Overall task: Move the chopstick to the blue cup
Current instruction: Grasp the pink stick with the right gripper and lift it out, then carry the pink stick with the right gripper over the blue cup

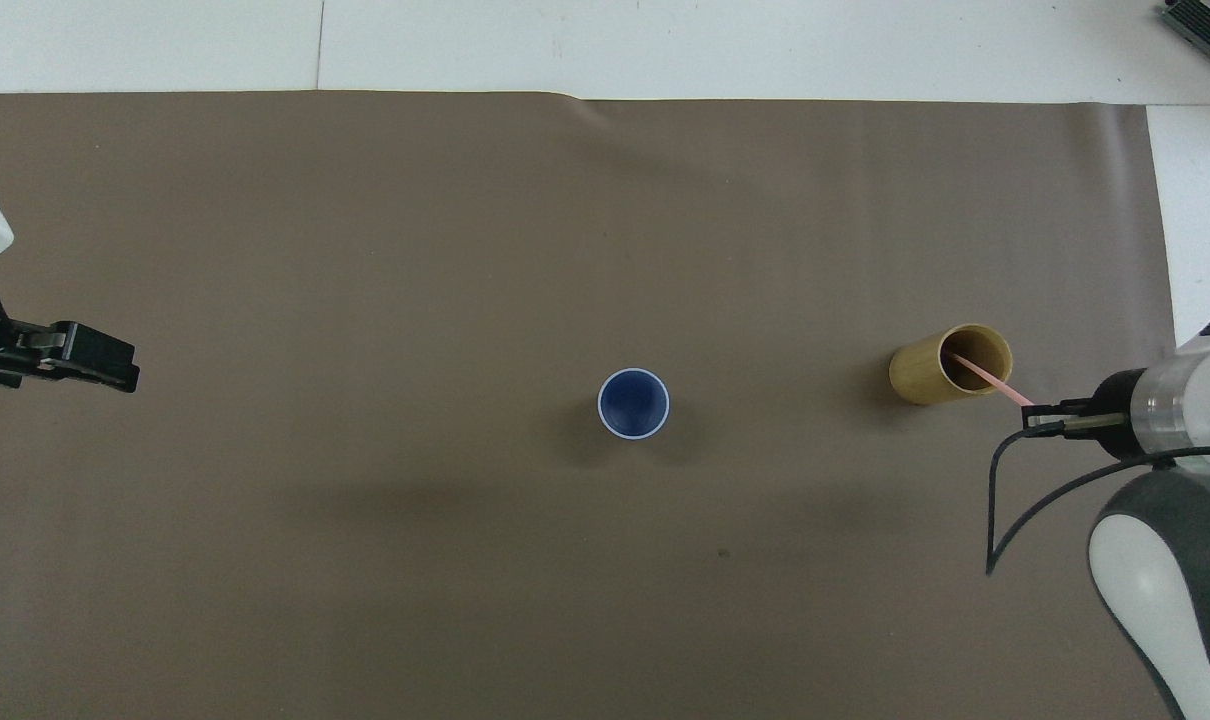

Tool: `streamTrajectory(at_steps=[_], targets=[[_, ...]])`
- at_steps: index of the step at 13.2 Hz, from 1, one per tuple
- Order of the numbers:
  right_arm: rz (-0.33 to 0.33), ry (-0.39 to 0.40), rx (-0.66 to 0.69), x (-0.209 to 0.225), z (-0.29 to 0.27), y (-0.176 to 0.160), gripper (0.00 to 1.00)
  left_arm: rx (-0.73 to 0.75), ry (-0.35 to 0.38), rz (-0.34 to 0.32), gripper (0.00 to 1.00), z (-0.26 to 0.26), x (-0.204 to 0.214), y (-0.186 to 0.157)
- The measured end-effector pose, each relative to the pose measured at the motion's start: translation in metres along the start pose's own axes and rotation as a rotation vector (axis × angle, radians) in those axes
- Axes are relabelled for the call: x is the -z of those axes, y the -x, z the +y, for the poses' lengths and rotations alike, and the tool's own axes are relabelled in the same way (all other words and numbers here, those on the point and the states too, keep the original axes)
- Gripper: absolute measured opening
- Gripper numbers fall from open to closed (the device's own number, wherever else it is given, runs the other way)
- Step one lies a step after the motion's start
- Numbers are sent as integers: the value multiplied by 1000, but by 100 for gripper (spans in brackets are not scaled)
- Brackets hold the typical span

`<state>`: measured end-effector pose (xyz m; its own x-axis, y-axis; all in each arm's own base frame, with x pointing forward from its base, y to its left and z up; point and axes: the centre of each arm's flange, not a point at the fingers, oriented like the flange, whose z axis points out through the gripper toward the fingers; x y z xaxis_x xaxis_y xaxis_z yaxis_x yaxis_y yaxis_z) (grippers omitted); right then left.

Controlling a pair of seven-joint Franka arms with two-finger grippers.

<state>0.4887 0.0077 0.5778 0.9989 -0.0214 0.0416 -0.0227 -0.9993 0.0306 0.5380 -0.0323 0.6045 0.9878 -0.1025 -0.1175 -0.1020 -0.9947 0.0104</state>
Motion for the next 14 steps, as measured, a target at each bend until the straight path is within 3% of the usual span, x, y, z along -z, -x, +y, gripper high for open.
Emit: streamTrajectory(at_steps=[3, 6, 11, 14], targets=[[7, -74, -83, 43, -45, 3, 8, 4, -2, 36, 100, -2, 24, 5], [-17, -169, -237, 62, -88, 9, 8, 4, -2, 17, 100, -1, 33, 15], [-105, -297, -525, 69, -160, 12, 8, 2, -4, 25, 100, 1, 43, 24], [-190, -351, -688, 62, -210, 18, 8, 1, -5, 33, 100, 2, 47, 28]])
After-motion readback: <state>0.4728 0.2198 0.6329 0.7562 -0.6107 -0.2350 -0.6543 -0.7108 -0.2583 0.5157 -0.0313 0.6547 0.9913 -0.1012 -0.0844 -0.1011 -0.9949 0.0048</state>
